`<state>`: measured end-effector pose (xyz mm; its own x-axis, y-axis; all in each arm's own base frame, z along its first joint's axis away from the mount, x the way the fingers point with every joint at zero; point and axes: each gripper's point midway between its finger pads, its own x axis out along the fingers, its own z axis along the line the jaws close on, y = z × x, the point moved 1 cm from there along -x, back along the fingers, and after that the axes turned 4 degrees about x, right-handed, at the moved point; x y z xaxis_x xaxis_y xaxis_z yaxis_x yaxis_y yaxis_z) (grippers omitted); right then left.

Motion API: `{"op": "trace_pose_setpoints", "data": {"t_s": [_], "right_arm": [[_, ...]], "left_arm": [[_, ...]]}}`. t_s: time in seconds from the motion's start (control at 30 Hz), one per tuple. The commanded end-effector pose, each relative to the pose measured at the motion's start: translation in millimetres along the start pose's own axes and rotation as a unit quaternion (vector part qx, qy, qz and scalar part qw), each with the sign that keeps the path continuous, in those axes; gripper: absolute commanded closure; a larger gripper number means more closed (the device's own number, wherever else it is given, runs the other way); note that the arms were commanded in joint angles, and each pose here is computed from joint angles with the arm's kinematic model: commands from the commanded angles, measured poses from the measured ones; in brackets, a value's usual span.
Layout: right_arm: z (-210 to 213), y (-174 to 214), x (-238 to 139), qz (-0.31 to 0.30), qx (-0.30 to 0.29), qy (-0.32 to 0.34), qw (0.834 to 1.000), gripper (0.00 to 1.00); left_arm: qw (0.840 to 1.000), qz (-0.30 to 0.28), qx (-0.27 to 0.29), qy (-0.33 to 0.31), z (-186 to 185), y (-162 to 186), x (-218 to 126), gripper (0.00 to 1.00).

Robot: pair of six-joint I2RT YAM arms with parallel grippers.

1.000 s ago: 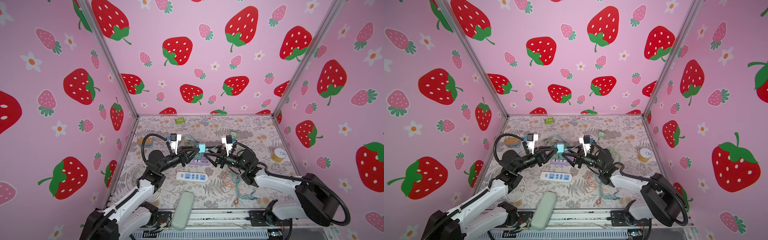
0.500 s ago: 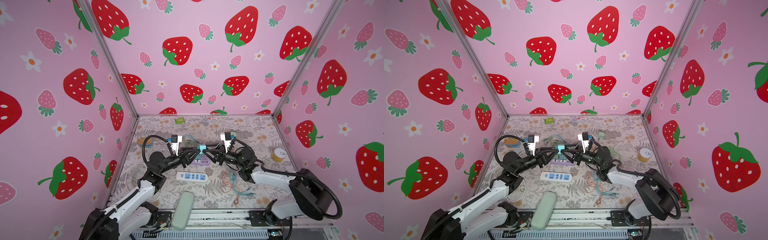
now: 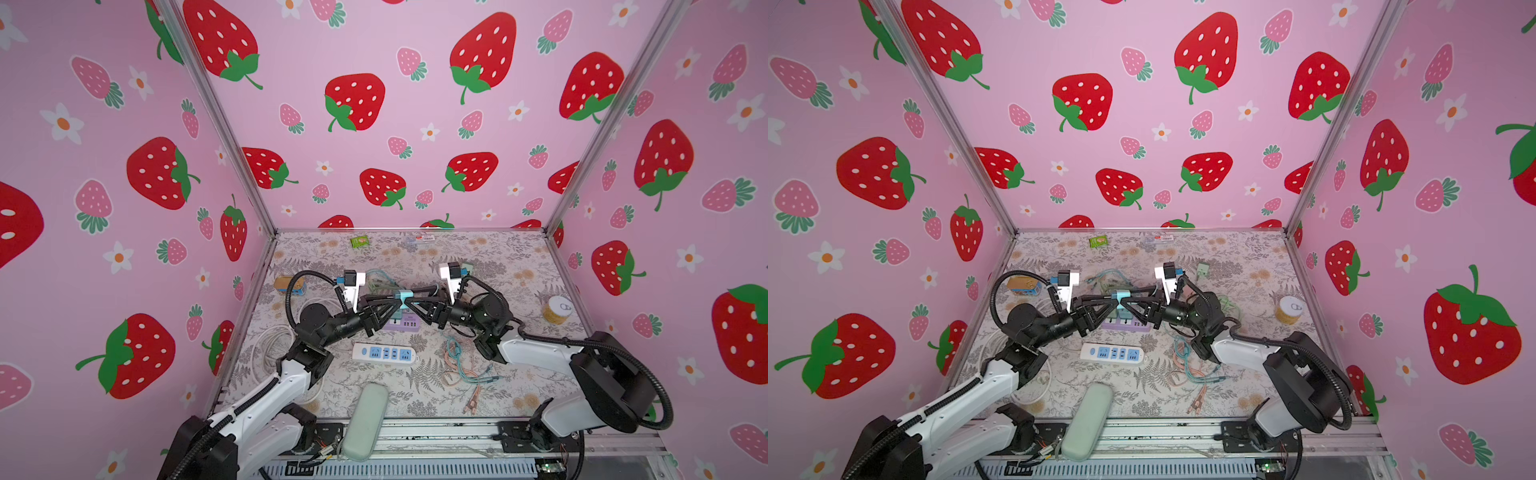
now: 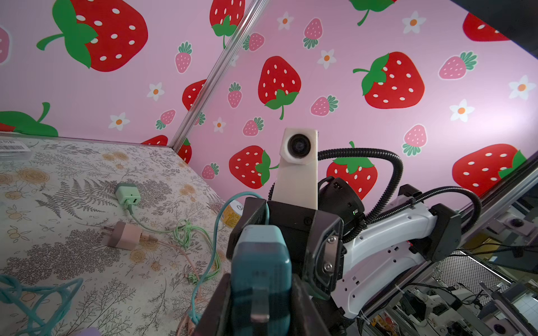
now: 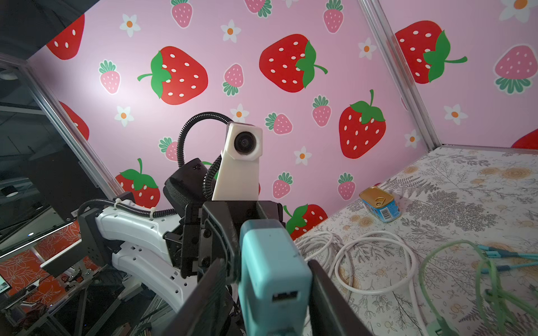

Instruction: Insert the plug

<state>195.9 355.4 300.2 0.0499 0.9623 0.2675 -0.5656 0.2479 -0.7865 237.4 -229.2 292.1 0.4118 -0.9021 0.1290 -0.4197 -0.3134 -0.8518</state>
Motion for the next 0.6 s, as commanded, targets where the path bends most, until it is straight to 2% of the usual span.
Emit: {"op": "trace_pose_setpoints", "data": {"t_s": [0.0,0.13,0.2,0.33,0.43,0.57], "right_arm": [[21.6,-12.0,5.4,-0.006,-0.026,-0.042,0.999,0.77],[17.9,-11.6,5.5,0.0,-0.033,-0.027,0.999,0.86],[17.5,-11.0,5.8,0.004,-0.035,-0.022,0.999,0.86],[15.6,-7.7,6.3,0.014,-0.032,-0.019,0.999,0.71],[18.1,0.5,5.1,0.033,-0.027,-0.032,0.999,0.55],[20.7,16.1,0.5,0.067,-0.016,-0.046,0.997,0.41]], "left_arm": [[1.0,-0.011,0.012,-0.008,1.6,-5.7,1.6,1.0],[1.0,-0.004,0.013,-0.013,2.0,-6.2,2.7,0.96],[1.0,-0.006,0.014,-0.012,1.3,-7.5,2.7,0.97],[0.999,-0.029,0.021,-0.031,4.5,-14.5,-0.9,1.0],[0.997,-0.046,0.028,-0.047,6.3,-21.2,-4.8,1.0],[0.996,-0.061,0.036,-0.057,3.0,-31.8,-8.2,1.0]]}}
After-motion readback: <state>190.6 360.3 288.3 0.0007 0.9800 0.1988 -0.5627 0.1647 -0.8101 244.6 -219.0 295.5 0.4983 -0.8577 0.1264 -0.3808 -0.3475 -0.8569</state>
